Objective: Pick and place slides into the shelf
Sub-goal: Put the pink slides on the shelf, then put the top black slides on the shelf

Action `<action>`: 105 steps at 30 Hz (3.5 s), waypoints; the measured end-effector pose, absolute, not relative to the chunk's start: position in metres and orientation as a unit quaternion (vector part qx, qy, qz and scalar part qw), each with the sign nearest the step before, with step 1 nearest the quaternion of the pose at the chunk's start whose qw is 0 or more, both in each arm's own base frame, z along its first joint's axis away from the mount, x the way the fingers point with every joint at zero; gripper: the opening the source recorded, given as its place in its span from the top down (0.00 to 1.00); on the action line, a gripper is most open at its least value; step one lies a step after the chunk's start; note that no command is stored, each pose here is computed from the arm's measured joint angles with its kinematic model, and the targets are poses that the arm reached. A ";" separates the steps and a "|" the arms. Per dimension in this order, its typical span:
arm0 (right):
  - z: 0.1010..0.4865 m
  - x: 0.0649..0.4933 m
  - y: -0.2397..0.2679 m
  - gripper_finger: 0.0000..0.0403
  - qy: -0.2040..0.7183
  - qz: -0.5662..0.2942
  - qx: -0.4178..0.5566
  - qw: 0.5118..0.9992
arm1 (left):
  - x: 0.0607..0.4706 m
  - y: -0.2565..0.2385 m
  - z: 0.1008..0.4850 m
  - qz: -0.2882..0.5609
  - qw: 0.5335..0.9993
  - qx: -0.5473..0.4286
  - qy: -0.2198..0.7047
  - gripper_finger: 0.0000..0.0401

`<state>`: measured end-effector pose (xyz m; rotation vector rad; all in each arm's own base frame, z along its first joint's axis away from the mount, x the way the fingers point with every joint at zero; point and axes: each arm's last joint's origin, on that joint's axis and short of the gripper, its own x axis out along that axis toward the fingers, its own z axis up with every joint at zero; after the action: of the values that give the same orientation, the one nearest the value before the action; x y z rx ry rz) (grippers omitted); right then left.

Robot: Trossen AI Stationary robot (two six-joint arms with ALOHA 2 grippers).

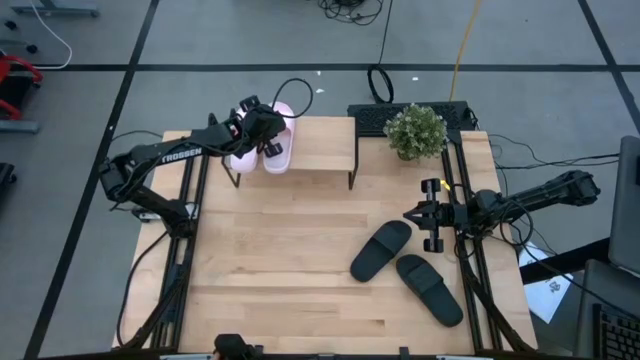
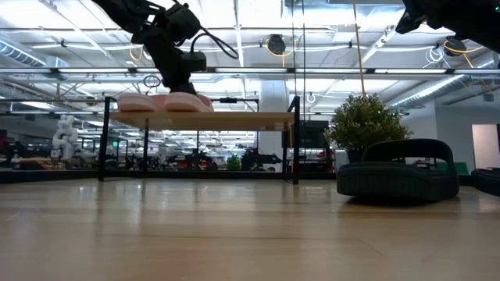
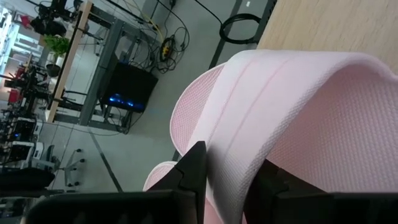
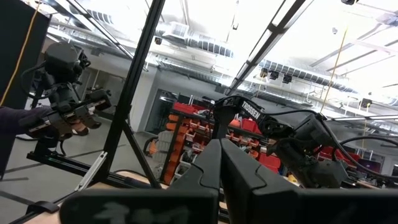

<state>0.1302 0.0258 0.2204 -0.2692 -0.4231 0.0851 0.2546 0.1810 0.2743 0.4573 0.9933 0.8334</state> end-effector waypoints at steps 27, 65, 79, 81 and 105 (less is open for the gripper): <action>0.220 0.130 0.026 1.00 -0.209 0.044 -0.124 0.969 | 0.243 0.174 0.291 0.408 0.791 0.175 0.422 0.57; 0.219 0.131 0.026 1.00 -0.202 0.045 -0.125 0.970 | 0.251 0.188 0.274 0.437 0.784 0.132 0.421 0.56; 0.219 0.131 0.026 1.00 -0.200 0.046 -0.125 0.971 | 0.253 0.186 0.275 0.451 0.777 0.139 0.416 0.56; 0.218 0.131 0.026 1.00 -0.198 0.046 -0.126 0.971 | 0.254 0.184 0.276 0.449 0.779 0.141 0.415 0.56; 0.217 0.132 0.026 1.00 -0.190 0.047 -0.127 0.972 | 0.253 0.144 0.286 0.430 0.777 0.154 0.433 0.56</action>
<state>0.1316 0.0260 0.2169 -0.2558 -0.3844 0.0939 0.2532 0.1445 0.2859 0.3324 0.9361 0.9301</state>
